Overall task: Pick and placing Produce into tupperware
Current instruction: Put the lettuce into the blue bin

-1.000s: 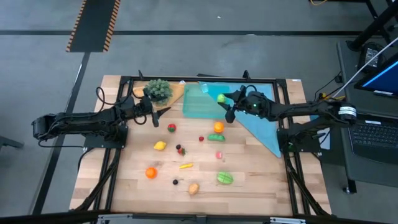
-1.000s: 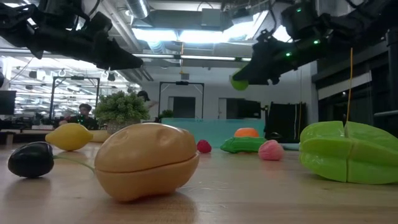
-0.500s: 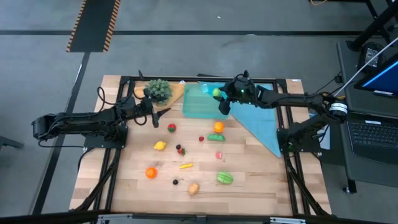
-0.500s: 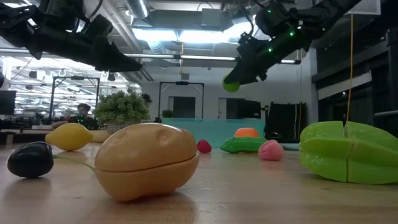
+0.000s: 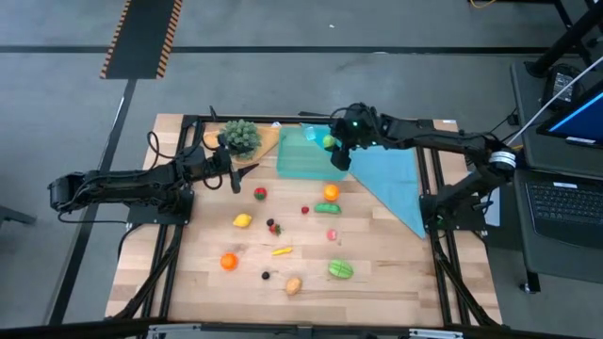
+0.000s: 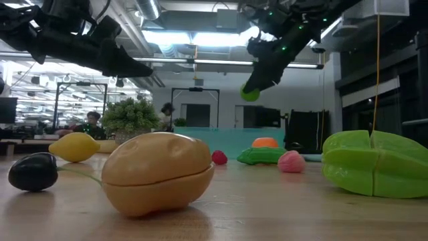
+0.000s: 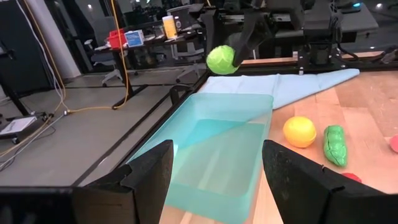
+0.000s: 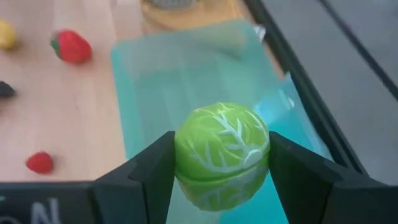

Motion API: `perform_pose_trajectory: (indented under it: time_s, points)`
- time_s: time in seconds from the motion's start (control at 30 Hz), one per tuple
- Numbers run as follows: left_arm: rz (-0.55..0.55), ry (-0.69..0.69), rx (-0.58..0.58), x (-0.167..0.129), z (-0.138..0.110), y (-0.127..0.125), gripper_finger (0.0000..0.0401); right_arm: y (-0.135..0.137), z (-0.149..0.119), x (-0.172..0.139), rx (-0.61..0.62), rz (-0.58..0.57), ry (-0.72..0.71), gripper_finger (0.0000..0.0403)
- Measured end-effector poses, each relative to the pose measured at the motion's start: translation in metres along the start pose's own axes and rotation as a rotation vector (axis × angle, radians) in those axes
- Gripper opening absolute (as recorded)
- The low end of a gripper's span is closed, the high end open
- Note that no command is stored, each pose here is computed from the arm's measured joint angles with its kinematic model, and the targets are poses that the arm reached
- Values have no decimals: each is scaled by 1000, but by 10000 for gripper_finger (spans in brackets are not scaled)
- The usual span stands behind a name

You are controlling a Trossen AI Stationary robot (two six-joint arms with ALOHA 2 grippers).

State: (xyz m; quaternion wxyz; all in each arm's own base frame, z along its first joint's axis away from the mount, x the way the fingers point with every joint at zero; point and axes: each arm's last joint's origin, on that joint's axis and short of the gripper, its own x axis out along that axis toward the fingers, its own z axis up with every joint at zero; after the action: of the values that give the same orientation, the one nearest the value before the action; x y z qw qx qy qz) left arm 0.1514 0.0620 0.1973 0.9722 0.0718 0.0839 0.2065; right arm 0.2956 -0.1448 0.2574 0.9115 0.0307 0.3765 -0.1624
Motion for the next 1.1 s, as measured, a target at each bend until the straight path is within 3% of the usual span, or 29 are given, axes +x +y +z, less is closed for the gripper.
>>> perform_pose_trajectory:
  time_s: [0.3, 0.5, 1.1]
  points:
    - [-1, 7, 0, 0, -1, 0, 240, -8, 14, 7, -10, 29, 180, 224]
    - [-1, 7, 0, 0, -1, 0, 240, -10, 23, 12, -30, 41, 218, 224]
    - [-2, 9, 0, 0, -1, 0, 240, -20, -2, 73, -44, 65, 352, 224]
